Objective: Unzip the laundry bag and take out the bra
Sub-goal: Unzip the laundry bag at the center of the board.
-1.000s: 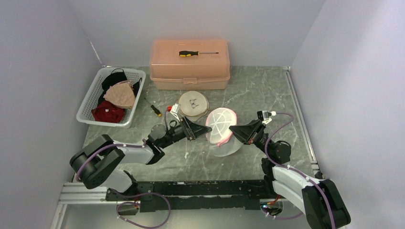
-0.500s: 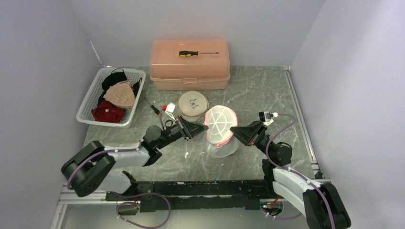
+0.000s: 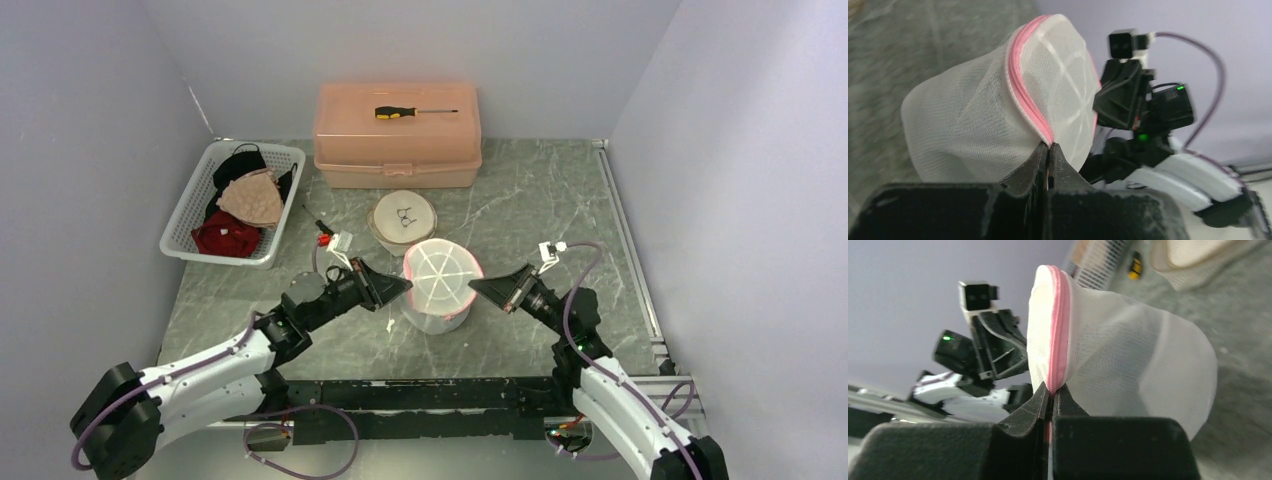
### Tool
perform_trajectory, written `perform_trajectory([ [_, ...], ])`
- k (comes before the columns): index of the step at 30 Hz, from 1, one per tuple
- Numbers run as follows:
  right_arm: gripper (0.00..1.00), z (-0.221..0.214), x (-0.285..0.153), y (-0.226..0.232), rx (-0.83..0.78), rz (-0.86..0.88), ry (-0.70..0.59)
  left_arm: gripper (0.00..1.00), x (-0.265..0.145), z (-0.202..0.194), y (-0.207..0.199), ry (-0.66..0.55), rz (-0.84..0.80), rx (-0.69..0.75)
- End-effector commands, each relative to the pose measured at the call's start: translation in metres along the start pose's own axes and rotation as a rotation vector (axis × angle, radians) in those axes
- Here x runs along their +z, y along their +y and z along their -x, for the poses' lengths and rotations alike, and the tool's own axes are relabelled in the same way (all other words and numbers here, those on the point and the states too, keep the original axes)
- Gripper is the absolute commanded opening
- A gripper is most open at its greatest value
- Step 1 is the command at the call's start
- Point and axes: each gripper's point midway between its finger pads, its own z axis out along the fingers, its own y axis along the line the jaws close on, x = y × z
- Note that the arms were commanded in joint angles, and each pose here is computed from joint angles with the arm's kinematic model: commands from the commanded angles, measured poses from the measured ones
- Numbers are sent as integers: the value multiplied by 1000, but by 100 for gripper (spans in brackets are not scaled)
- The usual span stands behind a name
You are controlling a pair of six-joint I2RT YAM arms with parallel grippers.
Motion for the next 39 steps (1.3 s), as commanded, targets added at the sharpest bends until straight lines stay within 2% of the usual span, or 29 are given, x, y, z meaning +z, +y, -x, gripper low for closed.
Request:
perform_trajectory([
  [1, 8, -3, 2, -54, -116, -252, 34, 3, -14, -22, 71, 58, 297, 37],
  [6, 43, -13, 4, -79, -174, -426, 80, 3, -12, -34, 91, 98, 383, -6],
  [10, 58, -8, -4, -87, -234, -546, 65, 3, -13, -38, 99, 110, 428, -27],
  [15, 61, 3, -19, -77, -336, -642, 28, 3, -12, -34, 94, 115, 439, -30],
  [18, 60, -3, -22, -68, -382, -646, 56, 3, -10, -30, 89, 114, 440, -39],
  [30, 54, -75, 8, -25, -574, -450, 249, 3, 10, -1, 62, 43, 438, -116],
  [35, 53, -81, 17, -21, -591, -441, 251, 3, 13, 0, 64, 43, 472, -149],
  [39, 53, -74, 25, -20, -579, -442, 188, 3, 17, 0, 63, 48, 479, -176],
])
